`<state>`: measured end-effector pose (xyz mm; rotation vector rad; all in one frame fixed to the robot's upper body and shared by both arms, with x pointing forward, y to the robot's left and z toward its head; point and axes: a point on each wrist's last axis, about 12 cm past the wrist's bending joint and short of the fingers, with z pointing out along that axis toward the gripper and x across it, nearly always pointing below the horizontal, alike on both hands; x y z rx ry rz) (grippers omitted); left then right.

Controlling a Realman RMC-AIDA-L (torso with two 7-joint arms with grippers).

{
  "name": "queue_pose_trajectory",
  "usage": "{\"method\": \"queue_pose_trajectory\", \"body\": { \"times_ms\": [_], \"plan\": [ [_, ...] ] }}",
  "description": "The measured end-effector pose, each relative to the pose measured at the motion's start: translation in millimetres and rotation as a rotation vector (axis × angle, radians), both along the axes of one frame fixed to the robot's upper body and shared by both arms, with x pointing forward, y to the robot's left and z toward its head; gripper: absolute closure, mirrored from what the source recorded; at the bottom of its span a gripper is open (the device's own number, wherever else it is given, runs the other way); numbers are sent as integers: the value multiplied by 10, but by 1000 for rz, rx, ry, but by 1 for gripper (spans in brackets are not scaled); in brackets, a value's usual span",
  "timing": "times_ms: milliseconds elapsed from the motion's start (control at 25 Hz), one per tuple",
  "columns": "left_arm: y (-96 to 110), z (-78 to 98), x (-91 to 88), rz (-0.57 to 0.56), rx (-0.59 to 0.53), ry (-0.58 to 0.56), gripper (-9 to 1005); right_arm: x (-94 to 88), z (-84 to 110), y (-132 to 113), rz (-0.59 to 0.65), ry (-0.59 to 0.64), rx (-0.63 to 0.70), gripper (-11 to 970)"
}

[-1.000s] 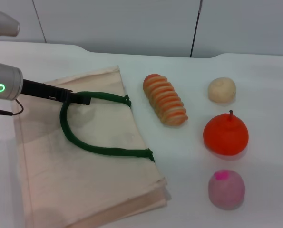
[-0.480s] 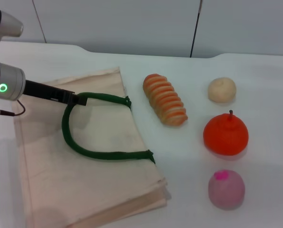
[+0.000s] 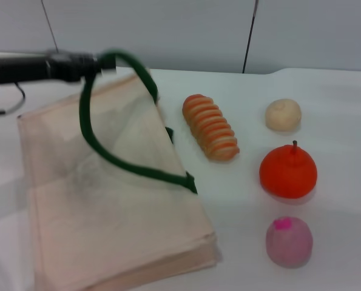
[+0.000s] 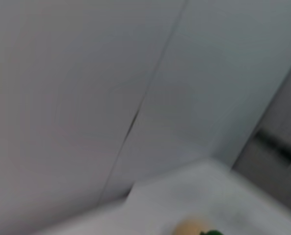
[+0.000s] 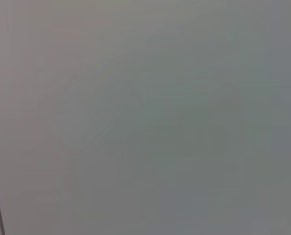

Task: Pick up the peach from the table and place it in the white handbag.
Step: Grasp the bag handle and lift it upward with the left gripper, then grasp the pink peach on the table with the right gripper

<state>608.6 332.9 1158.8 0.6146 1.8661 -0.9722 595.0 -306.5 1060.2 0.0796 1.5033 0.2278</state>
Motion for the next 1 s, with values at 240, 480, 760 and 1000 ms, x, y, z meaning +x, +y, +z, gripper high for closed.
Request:
{"method": "queue_pose_trajectory", "body": {
  "times_ms": [240,480,760,1000],
  "plan": [
    [155,366,-163,-114,-146,-251,866,7,7,-2,0,-2,0,66],
    [254,553,-203,-165,-134,-265,865,7,7,-2,0,-2,-1,66],
    [324,564,-249,-171,-88,-199,865,-22,-3,-50,30,18,121,66],
    [327,562,-247,-184,-68,-167,865,-19,150,-278,165,44,222,66]
  ]
}}
